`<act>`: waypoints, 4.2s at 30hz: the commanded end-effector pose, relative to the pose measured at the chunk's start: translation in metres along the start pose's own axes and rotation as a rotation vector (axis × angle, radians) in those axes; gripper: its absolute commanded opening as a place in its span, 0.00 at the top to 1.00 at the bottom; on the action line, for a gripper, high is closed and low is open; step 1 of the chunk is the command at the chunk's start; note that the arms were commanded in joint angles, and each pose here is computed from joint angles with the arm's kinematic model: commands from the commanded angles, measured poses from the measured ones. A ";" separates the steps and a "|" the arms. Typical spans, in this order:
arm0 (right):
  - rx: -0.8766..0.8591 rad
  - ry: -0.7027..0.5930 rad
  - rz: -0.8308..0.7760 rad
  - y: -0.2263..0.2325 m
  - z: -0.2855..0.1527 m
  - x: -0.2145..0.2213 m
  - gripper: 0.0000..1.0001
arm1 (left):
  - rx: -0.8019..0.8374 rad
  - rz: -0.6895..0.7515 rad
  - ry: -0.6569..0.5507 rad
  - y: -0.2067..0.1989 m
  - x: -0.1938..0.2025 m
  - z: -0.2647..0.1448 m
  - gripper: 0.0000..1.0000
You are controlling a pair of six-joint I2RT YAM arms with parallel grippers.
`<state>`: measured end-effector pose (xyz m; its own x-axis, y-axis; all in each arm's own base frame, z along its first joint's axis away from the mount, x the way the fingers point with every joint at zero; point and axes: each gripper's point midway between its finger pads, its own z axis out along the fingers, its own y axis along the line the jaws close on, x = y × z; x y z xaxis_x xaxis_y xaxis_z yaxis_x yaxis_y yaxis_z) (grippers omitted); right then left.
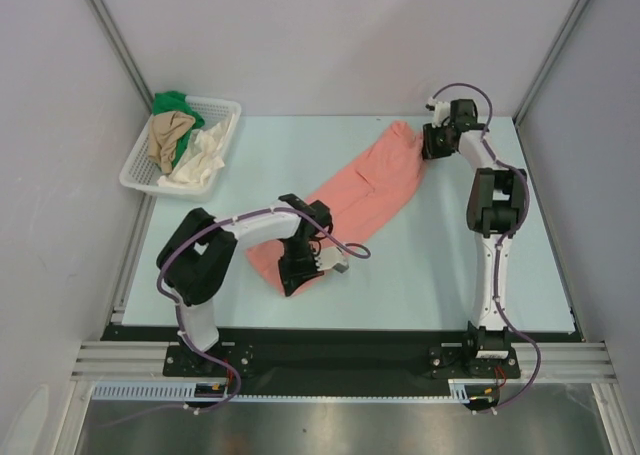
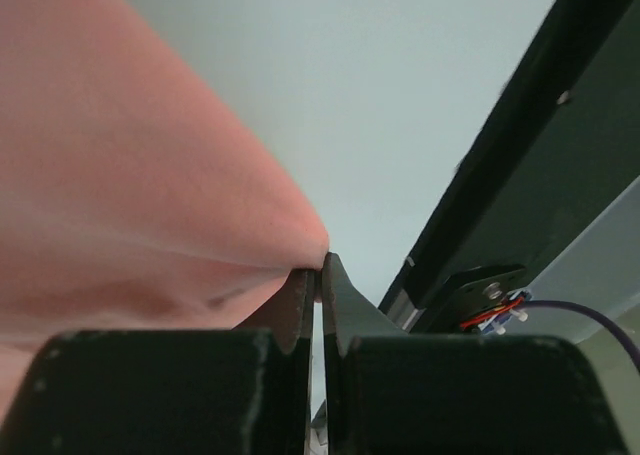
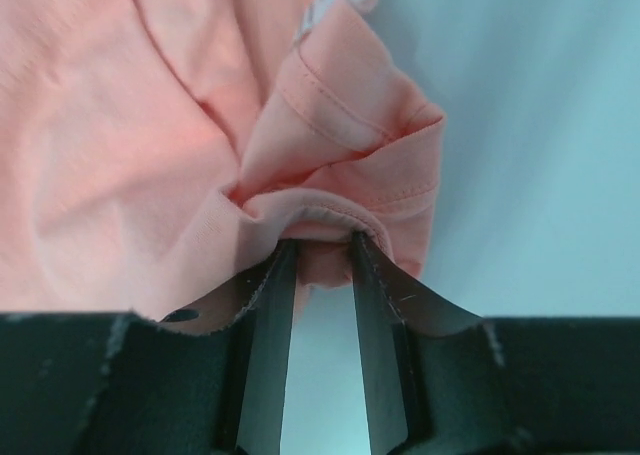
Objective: Fold and stack the t-shirts
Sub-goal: Fold the tshirt
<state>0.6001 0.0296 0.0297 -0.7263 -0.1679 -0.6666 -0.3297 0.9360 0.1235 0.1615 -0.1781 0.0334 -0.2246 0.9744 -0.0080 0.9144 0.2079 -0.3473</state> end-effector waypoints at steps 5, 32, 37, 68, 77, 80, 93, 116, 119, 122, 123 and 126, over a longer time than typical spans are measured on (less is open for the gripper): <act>-0.098 -0.152 -0.041 0.068 0.052 -0.057 0.64 | 0.115 0.059 -0.024 -0.048 -0.044 0.014 1.00; 0.016 -0.250 -0.074 0.021 0.051 -0.083 0.63 | 0.208 0.249 -0.157 -0.108 -0.231 0.044 0.99; 0.067 -0.269 -0.065 0.007 0.030 -0.096 0.54 | 0.162 0.288 -0.209 -0.119 -0.246 0.012 0.92; -0.389 0.380 0.808 0.214 -0.236 0.234 0.51 | 0.263 -1.027 -0.719 0.033 -0.044 -0.082 0.31; -0.346 0.675 0.715 0.272 -0.251 0.292 0.51 | 0.387 -1.097 -0.573 0.005 -0.034 -0.026 0.33; -0.319 0.717 0.727 0.274 -0.248 0.303 0.51 | 0.395 -1.090 -0.574 0.014 -0.046 -0.020 0.35; -0.273 0.792 0.736 0.283 -0.248 0.325 0.50 | 0.459 -1.037 -0.486 -0.003 -0.075 0.001 0.41; -0.304 0.798 0.751 0.298 -0.230 0.331 0.58 | 0.450 -0.963 -0.407 -0.028 -0.085 0.024 0.64; -0.322 0.790 0.751 0.302 -0.227 0.330 0.69 | 0.459 -0.964 -0.405 -0.030 -0.084 0.024 0.79; -0.331 0.786 0.749 0.304 -0.228 0.328 0.80 | 0.454 -0.967 -0.401 -0.032 -0.081 0.025 0.97; -0.333 0.785 0.750 0.304 -0.228 0.328 0.82 | 0.455 -0.965 -0.400 -0.033 -0.080 0.024 1.00; -0.349 0.763 0.736 0.305 -0.230 0.321 1.00 | 0.416 -0.965 -0.392 -0.033 -0.074 0.019 1.00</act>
<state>0.1224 0.1853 0.0161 -0.9457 0.1418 0.2924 0.2882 0.7818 0.5529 0.1430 -0.2641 0.0204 -0.9351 0.3015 0.1864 0.1053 0.7384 -0.6661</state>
